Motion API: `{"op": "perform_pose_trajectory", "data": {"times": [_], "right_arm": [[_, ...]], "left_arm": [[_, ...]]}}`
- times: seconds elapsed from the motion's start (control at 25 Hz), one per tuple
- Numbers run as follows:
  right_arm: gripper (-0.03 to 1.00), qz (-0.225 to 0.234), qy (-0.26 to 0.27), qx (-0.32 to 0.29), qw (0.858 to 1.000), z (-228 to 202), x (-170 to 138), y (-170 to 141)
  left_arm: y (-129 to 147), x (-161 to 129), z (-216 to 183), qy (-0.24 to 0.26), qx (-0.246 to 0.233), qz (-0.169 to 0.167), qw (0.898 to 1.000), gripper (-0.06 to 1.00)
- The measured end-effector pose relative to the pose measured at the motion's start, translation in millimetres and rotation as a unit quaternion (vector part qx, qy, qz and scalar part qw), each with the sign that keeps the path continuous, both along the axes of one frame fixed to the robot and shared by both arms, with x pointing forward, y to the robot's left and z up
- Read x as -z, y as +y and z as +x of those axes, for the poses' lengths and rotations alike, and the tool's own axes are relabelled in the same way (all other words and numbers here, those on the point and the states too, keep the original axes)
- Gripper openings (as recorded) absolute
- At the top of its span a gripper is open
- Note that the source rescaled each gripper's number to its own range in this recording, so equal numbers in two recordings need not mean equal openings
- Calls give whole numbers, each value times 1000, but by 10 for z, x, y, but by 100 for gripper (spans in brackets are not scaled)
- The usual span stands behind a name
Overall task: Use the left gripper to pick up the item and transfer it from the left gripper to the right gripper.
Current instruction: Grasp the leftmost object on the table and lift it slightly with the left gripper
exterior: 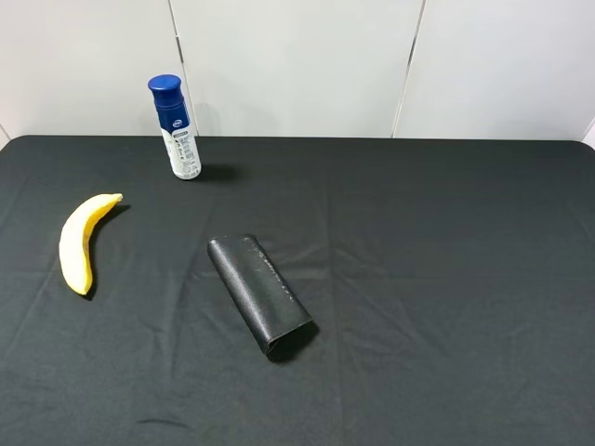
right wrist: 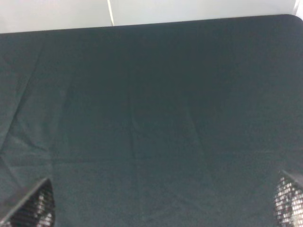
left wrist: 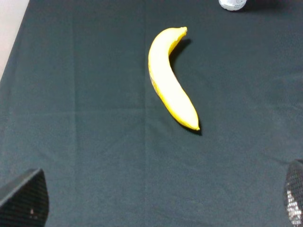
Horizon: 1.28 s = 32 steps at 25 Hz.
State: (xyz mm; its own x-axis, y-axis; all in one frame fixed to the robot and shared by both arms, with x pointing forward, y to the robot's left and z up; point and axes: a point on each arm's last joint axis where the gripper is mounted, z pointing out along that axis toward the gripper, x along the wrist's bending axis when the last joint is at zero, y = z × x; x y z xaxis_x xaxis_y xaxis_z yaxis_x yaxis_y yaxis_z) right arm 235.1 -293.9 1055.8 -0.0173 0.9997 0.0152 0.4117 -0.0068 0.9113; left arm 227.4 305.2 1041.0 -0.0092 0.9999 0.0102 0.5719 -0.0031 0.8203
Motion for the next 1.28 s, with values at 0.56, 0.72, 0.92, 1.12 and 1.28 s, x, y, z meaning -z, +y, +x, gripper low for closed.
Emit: {"op": "perform_pose_trajectory", "data": {"times": [0.56,0.72,0.92,1.12,1.28], "right_arm": [[100,0,0,0,1000,0,0,0],[100,0,0,0,1000,0,0,0],[100,0,0,0,1000,0,0,0],[100,0,0,0,1000,0,0,0],[100,0,0,0,1000,0,0,0]], "left_arm": [[0,0,0,0,0,0,1000,100],[0,0,0,0,0,0,1000,100],[0,0,0,0,0,0,1000,100],[0,-3,-3,2,-1,-2,1000,100],[0,-120,34,30,-5,-5,1000,100]]}}
